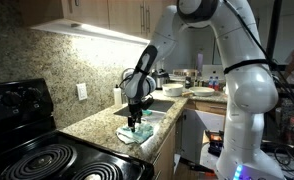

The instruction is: Wipe the counter with the cloth

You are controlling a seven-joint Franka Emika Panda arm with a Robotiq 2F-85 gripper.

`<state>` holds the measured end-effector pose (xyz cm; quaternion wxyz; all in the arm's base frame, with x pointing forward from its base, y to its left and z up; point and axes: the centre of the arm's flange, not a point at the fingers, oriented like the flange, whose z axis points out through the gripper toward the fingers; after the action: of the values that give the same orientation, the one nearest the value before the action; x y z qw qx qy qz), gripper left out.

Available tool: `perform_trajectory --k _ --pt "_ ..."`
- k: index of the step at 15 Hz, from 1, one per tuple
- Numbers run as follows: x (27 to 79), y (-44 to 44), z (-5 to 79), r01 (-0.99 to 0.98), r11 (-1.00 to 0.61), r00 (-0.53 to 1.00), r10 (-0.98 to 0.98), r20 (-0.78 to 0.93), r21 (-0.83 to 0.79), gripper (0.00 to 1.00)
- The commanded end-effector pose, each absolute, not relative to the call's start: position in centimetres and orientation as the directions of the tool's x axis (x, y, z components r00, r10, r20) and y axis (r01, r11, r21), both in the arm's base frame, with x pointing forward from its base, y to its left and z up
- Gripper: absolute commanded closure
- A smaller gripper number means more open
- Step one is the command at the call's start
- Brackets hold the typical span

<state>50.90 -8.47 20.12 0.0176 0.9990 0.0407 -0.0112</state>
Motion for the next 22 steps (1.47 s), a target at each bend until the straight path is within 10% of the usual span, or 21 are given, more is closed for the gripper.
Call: perform_trajectory --k 1,11,22 --pt "49.3 -5.7 20.2 0.090 -0.996 0.995 0.091 -0.046 -0.021 0.27" --pt "48.9 -4.2 20.0 0.072 -0.997 0.993 0.072 -0.094 -0.010 0.90" --pt "46.3 7.1 19.8 0.123 -0.989 0.986 0.131 -0.100 -0.089 0.92"
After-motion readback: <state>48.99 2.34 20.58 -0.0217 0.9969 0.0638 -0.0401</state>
